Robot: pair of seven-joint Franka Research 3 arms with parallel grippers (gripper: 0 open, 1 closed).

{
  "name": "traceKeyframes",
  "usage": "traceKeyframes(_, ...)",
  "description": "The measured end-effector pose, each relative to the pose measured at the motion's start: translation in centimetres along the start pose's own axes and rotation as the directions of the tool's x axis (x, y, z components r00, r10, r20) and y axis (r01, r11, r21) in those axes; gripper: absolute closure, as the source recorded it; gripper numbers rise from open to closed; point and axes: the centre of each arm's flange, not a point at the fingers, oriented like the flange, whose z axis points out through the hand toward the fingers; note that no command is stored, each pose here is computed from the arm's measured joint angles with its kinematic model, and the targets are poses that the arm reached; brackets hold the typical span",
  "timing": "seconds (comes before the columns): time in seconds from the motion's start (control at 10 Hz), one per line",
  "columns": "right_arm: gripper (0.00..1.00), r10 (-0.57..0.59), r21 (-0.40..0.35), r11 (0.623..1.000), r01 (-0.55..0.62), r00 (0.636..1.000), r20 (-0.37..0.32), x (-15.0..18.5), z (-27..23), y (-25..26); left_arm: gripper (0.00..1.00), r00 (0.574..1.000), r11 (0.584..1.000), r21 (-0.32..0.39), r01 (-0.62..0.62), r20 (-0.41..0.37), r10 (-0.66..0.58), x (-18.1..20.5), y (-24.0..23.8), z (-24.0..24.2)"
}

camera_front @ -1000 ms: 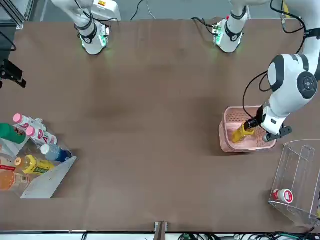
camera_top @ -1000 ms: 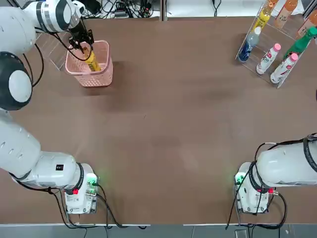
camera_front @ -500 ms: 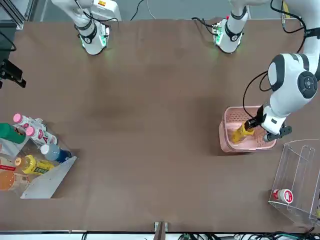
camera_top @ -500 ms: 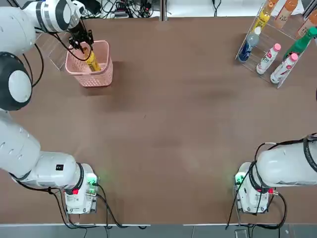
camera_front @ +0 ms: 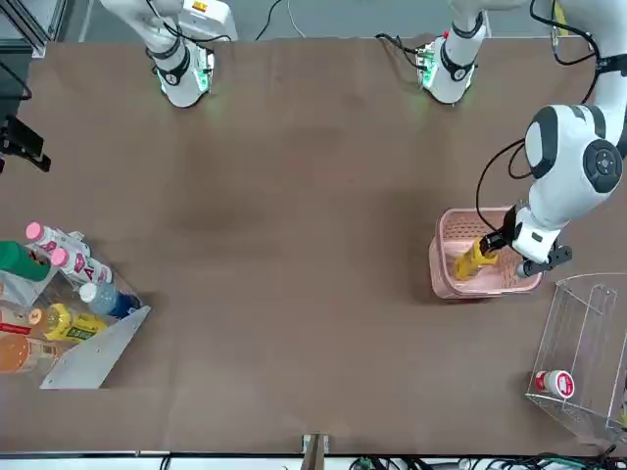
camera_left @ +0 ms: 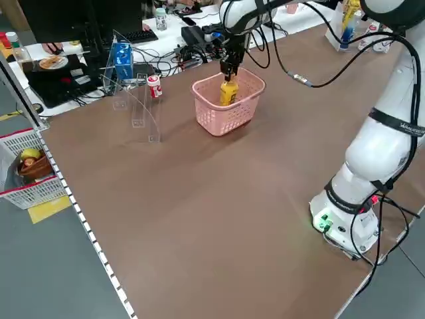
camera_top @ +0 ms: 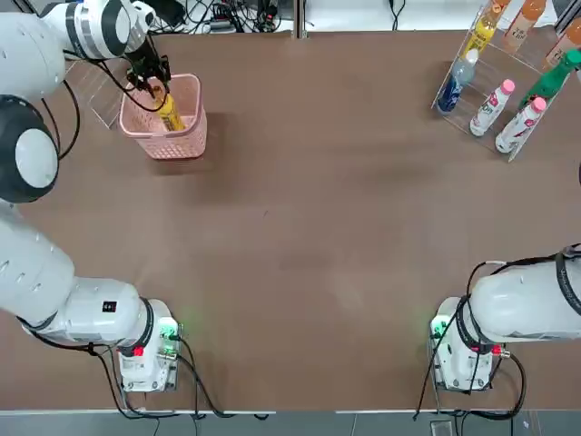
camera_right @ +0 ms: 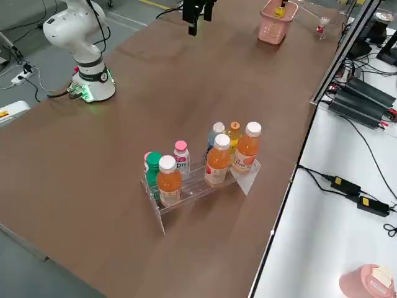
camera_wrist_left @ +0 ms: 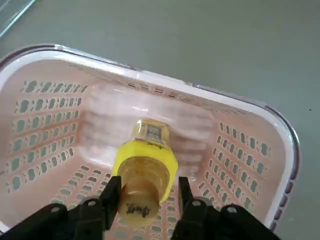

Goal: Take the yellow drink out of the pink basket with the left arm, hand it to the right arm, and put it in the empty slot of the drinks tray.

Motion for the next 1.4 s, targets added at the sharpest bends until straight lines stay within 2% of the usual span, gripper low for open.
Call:
traceKeyframes(0.8,0.01,0.0,0.0,1.0,0.0,1.0,-0.001,0.0,-0.02,0.01,0.57,1.0,1.0,0.0,0.001,-0.001,-0.001,0.0,-0.07,-0.06)
traceKeyframes(1.2,0.01,0.001,0.0,1.0,-0.001,1.0,-0.001,0.0,-0.04,0.03,0.66,1.0,1.0,0.0,-0.002,-0.001,0.002,-0.01,-0.09,-0.07)
traceKeyframes(1.4,0.01,0.001,0.0,1.0,-0.001,1.0,-0.003,-0.01,-0.12,0.07,0.66,1.0,1.0,0.0,-0.006,-0.001,0.006,-0.03,-0.08,-0.06)
